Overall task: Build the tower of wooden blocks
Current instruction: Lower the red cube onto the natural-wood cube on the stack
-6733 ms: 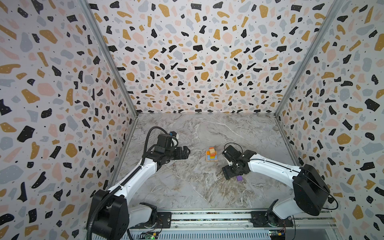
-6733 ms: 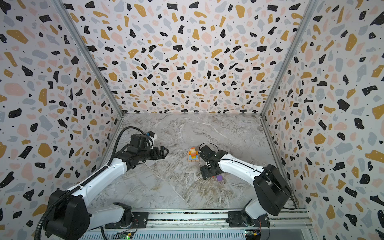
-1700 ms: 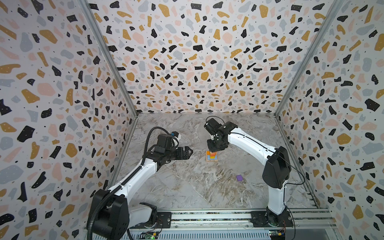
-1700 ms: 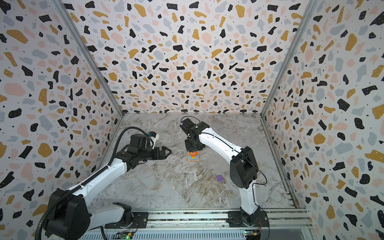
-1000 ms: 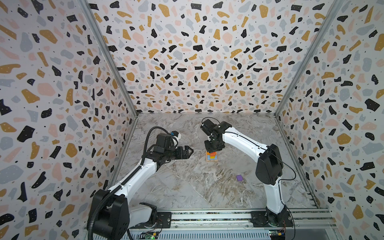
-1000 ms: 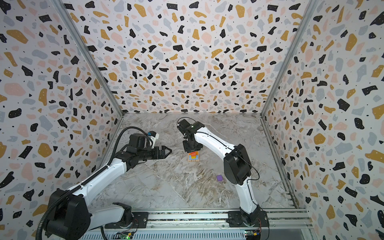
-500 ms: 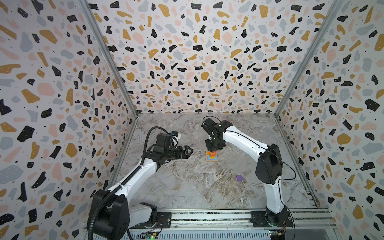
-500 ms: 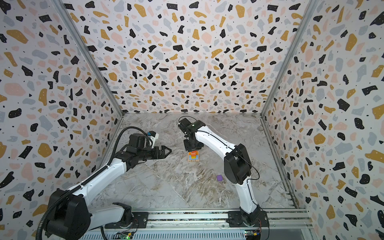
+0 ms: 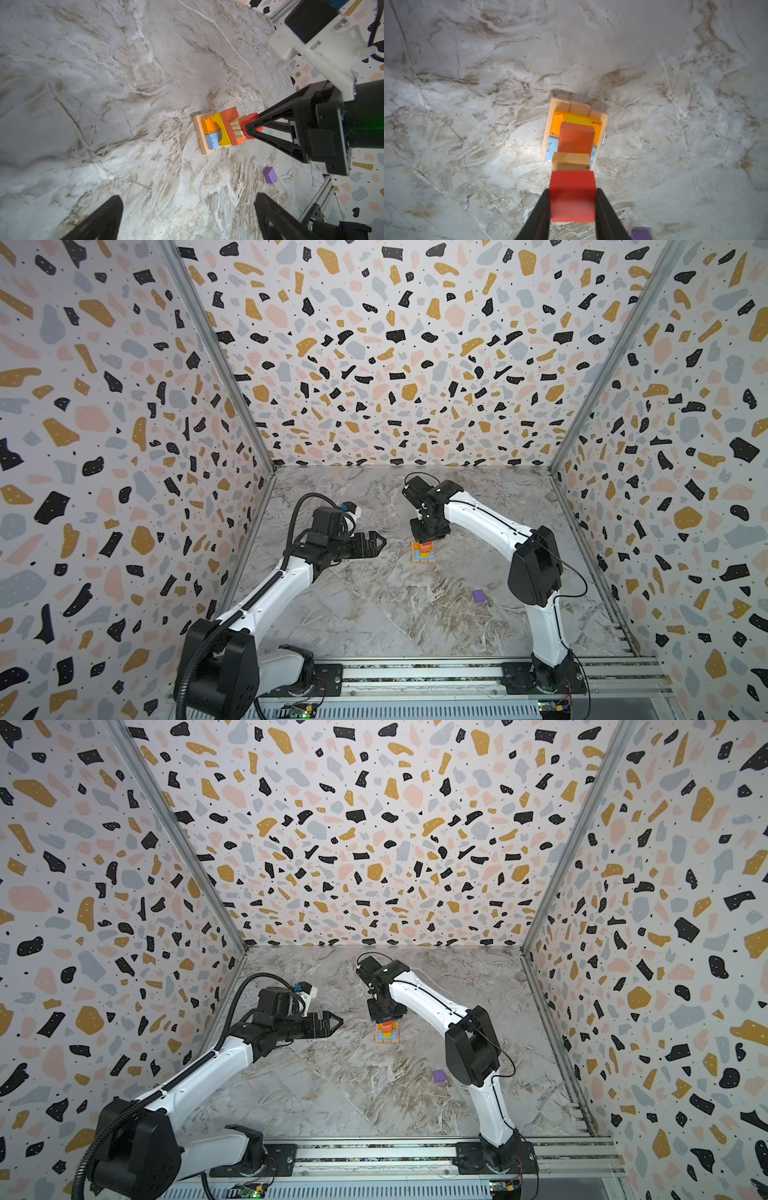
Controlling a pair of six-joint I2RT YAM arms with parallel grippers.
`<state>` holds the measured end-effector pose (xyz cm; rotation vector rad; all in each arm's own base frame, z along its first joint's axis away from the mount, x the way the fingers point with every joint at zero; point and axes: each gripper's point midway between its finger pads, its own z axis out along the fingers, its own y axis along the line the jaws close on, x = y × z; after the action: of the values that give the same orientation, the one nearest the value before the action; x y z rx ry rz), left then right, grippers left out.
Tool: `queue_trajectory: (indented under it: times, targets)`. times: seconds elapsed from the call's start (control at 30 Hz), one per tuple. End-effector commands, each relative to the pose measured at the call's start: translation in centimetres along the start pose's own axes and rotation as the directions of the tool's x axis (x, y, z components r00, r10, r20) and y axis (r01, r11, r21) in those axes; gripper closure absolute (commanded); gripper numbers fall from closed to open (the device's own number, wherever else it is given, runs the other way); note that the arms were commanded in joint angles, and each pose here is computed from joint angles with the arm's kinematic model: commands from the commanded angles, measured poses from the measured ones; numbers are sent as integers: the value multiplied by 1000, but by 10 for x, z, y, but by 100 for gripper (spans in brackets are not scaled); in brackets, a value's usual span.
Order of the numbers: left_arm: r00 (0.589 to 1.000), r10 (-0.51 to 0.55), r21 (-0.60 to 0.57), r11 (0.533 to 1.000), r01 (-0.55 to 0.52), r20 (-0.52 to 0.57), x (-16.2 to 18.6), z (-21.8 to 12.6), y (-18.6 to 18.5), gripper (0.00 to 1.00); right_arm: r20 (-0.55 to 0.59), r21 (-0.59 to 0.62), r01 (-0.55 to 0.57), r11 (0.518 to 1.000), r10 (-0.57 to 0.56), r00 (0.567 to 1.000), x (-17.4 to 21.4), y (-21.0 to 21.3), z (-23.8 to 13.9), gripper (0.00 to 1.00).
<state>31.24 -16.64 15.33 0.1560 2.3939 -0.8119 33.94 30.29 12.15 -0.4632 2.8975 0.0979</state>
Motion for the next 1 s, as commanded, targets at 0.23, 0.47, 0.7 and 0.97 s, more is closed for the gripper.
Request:
queue_trajectory:
  times: [0.23, 0.47, 0.7, 0.97]
  targets:
    - [1000, 4, 5, 1000, -4, 21, -2, -2, 0, 0, 11, -3, 6, 1000, -6, 1000, -3, -1, -13, 65]
    - [1000, 4, 6, 1000, -4, 23, -3, -3, 0, 0, 10, -5, 6, 1000, -6, 1000, -3, -1, -14, 65]
    - [1000, 4, 6, 1000, -5, 23, -3, -3, 0, 0, 10, -4, 7, 1000, -7, 1000, -4, -1, -15, 65]
    - [1000, 5, 8, 1000, -5, 24, -3, -3, 0, 0, 0, -3, 7, 1000, -7, 1000, -3, 0, -12, 64]
